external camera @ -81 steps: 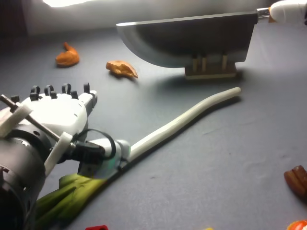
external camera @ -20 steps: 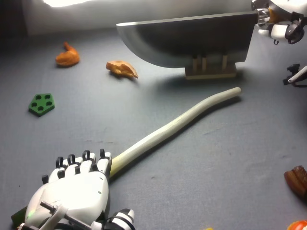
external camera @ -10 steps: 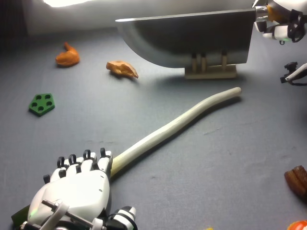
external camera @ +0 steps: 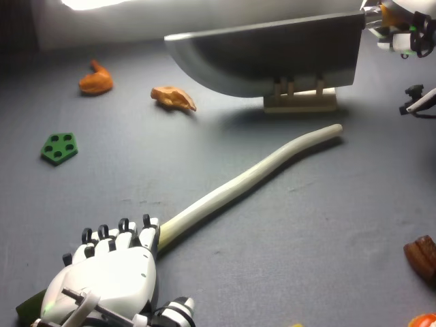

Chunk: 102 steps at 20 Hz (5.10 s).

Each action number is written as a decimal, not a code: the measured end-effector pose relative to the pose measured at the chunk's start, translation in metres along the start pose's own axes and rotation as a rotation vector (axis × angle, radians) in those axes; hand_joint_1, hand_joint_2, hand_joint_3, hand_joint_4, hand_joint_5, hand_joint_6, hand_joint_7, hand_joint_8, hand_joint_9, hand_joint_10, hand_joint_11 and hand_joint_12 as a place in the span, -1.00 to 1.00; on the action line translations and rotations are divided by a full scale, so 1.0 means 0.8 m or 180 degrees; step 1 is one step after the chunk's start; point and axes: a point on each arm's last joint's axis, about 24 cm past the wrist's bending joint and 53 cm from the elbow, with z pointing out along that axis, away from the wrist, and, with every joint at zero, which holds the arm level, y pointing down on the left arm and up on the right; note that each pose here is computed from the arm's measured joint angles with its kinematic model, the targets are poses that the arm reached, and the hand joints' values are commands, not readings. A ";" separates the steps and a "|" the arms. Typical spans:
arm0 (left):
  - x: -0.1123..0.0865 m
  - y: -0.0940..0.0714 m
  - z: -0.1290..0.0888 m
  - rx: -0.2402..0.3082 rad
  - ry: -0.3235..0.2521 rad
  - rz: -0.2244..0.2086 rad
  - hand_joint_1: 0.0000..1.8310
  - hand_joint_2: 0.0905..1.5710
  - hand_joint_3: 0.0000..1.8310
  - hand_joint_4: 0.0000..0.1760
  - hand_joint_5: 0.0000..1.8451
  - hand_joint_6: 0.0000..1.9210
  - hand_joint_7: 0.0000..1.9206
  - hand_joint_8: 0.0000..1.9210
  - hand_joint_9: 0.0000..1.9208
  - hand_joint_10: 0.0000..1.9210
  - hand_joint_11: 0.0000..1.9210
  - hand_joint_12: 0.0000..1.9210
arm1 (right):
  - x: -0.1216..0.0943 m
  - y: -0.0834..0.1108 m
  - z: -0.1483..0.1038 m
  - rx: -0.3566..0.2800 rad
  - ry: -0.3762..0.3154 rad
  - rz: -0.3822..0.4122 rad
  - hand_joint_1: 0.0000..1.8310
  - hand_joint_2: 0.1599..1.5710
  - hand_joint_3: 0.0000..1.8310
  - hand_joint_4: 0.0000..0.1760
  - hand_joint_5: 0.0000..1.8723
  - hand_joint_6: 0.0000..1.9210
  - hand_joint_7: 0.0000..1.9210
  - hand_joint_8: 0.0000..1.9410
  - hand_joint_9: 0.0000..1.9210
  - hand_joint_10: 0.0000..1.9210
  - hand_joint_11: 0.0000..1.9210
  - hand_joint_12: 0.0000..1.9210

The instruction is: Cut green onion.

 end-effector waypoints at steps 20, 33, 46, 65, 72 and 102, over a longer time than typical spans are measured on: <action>0.021 0.014 -0.001 -0.0076 0.0092 0.0078 -0.46 0.67 -1.00 -0.65 -0.97 -1.00 -1.00 -1.00 -1.00 -1.00 -1.00 -1.00 | -0.067 0.074 -0.065 -0.0222 -0.0717 0.0033 0.71 0.50 -1.00 1.00 0.30 1.00 0.49 1.00 0.54 1.00 0.58 1.00; 0.025 0.024 -0.002 -0.0141 0.0094 0.0106 -0.48 0.69 -1.00 -0.66 -0.95 -0.99 -1.00 -1.00 -1.00 -1.00 -1.00 -1.00 | -0.061 0.116 -0.187 0.0418 -0.1045 0.0231 0.69 0.49 -1.00 1.00 0.28 1.00 0.52 1.00 0.57 1.00 0.60 1.00; 0.025 0.024 -0.002 -0.0142 0.0092 0.0107 -0.54 0.70 -0.99 -0.81 -1.00 -1.00 -1.00 -1.00 -1.00 -1.00 -1.00 -1.00 | 0.026 0.116 -0.155 0.0626 -0.0831 0.0264 0.68 0.51 -1.00 1.00 0.34 1.00 0.53 1.00 0.57 1.00 0.62 1.00; 0.025 0.024 -0.002 -0.0141 0.0094 0.0106 -0.51 0.71 -1.00 -0.79 -0.98 -0.99 -1.00 -1.00 -1.00 -1.00 -1.00 -1.00 | 0.100 0.091 -0.160 0.0756 -0.0570 0.0283 0.68 0.51 -1.00 1.00 0.30 1.00 0.50 1.00 0.57 1.00 0.63 1.00; 0.025 0.023 -0.002 -0.0128 0.0097 0.0109 -0.53 0.72 -1.00 -0.81 -0.99 -1.00 -1.00 -1.00 -1.00 -1.00 -1.00 -1.00 | 0.084 0.089 -0.167 0.0582 -0.0646 0.0019 0.69 0.50 -1.00 1.00 0.35 1.00 0.50 1.00 0.57 1.00 0.63 1.00; 0.022 0.019 0.000 -0.0116 0.0092 0.0079 -0.53 0.69 -1.00 -0.84 -0.95 -0.99 -0.99 -1.00 -1.00 -1.00 -1.00 -1.00 | -0.105 0.076 -0.098 0.0043 -0.1262 0.0371 0.73 0.43 -1.00 0.99 0.34 1.00 0.49 1.00 0.56 1.00 0.62 1.00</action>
